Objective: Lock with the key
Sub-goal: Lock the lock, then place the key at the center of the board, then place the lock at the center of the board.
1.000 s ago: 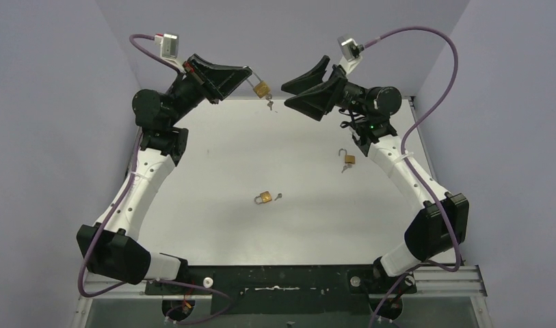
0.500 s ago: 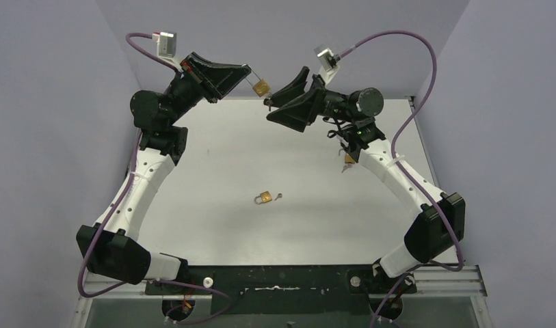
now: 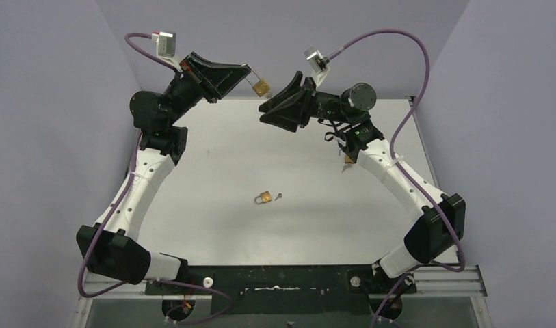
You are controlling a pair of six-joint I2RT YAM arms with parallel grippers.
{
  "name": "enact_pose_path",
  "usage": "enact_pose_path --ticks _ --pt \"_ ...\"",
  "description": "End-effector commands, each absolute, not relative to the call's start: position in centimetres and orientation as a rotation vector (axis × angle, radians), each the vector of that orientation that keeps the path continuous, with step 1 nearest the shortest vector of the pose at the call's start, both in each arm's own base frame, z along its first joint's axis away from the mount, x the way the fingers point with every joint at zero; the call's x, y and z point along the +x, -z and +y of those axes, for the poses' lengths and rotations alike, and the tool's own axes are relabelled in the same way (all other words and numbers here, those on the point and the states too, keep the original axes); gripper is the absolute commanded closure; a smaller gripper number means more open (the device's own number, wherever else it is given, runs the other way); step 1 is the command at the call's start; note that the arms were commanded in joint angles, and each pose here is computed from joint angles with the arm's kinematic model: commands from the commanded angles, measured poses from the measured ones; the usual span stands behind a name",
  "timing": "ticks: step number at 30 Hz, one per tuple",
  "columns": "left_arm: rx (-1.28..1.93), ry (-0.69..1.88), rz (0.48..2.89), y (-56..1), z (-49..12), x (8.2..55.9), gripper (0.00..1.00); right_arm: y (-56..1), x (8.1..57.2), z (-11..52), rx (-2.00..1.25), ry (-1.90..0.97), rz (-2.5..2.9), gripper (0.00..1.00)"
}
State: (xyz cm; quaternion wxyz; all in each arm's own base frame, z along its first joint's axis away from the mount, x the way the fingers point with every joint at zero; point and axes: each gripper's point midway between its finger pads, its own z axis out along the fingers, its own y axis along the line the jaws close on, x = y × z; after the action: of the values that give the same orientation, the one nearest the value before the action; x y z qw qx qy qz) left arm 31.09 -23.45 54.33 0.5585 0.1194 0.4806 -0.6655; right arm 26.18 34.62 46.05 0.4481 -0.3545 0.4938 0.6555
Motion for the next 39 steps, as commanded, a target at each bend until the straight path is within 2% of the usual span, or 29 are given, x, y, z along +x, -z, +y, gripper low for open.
enact_pose_path --ticks 1,2,4,13,19,27,31,39 --pt "0.336 1.557 1.024 -57.2 -22.9 29.3 1.0 -49.4 25.0 33.8 -0.91 -1.568 1.103 0.61" --pt "0.338 1.557 1.023 -57.2 -23.0 29.3 1.0 -49.4 25.1 33.8 -0.911 -1.568 1.106 0.7" --pt "0.338 1.558 1.024 -57.2 -23.0 29.4 1.0 -49.3 25.2 33.8 -0.91 -1.567 1.118 1.0" --pt "0.283 1.511 1.043 -56.6 -22.1 31.4 1.0 -45.4 26.8 31.1 -0.812 -1.523 1.251 1.0" --pt "0.195 1.472 1.116 -54.3 -21.3 34.2 1.0 -35.7 28.3 29.4 -0.686 -1.38 1.554 1.0" --pt "0.005 1.208 1.624 -37.4 -21.9 38.6 1.0 -28.7 32.5 29.5 -0.529 -1.243 1.772 1.0" --pt "-0.066 1.13 1.854 -29.4 -22.4 39.1 1.0 -24.3 35.4 30.4 -0.453 -1.155 1.964 1.0" --pt "-0.148 1.113 2.151 -16.6 -24.0 38.2 1.0 -16.5 38.4 31.6 -0.237 -1.13 2.197 1.0"
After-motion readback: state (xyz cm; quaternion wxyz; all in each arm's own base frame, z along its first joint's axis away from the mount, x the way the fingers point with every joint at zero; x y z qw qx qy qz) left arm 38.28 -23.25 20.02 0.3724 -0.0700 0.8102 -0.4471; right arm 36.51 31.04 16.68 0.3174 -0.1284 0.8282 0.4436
